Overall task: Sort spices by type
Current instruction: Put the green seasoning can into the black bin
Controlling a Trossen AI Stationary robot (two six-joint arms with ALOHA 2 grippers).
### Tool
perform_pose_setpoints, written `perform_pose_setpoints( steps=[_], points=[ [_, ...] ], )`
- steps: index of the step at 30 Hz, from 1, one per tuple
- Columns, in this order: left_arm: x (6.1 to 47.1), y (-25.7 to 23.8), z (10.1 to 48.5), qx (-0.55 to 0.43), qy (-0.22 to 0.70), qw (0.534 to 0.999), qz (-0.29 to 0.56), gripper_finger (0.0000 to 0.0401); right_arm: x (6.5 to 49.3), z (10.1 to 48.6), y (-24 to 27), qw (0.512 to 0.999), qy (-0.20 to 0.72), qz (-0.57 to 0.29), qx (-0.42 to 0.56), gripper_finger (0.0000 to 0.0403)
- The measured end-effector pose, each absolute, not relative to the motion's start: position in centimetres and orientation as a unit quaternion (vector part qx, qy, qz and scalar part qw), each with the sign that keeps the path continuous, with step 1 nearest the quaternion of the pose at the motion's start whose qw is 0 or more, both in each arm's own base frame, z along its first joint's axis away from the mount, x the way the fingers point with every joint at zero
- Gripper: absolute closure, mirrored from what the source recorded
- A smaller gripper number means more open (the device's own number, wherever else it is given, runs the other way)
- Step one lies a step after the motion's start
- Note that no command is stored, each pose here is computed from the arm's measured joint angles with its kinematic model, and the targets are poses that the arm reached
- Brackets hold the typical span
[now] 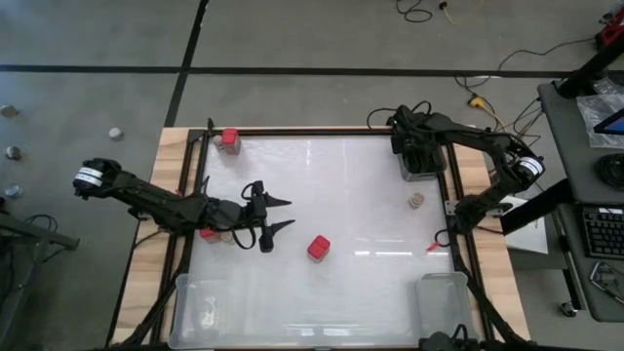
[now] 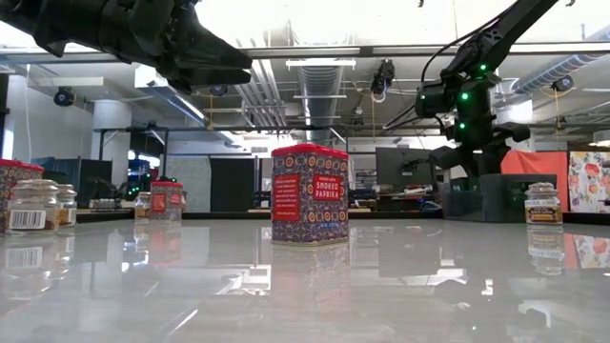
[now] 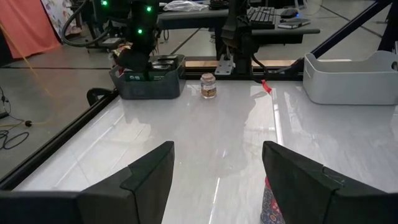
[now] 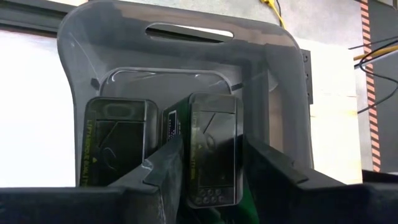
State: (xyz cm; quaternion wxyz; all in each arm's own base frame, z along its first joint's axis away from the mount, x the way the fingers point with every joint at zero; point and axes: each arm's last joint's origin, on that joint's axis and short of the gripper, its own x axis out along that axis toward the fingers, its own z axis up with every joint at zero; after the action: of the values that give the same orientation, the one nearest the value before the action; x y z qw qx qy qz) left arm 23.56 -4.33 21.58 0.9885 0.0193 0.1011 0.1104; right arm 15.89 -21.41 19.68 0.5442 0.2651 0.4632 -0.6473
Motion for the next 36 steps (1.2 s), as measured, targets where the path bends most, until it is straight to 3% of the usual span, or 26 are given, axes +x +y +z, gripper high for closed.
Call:
perform_pose_setpoints(
  steps=[22, 28, 36],
  points=[
    [23.6, -4.4, 21.6, 0.019, 0.099, 0.989, 0.109, 0.0172, 16.3, 22.3, -19.3, 0.586, 0.433, -0.645, 0.231, 0.0194],
    [23.6, -4.4, 21.6, 0.027, 0.101, 0.989, 0.109, 0.0172, 18.1, 23.7, -13.4, 0.663, 0.412, -0.609, 0.145, 0.0192],
    [23.8, -4.4, 21.3, 0.026, 0.112, 0.986, 0.116, 0.0172, 20.1, 22.9, -2.9, 0.822, 0.303, -0.475, 0.084, 0.0191]
  ],
)
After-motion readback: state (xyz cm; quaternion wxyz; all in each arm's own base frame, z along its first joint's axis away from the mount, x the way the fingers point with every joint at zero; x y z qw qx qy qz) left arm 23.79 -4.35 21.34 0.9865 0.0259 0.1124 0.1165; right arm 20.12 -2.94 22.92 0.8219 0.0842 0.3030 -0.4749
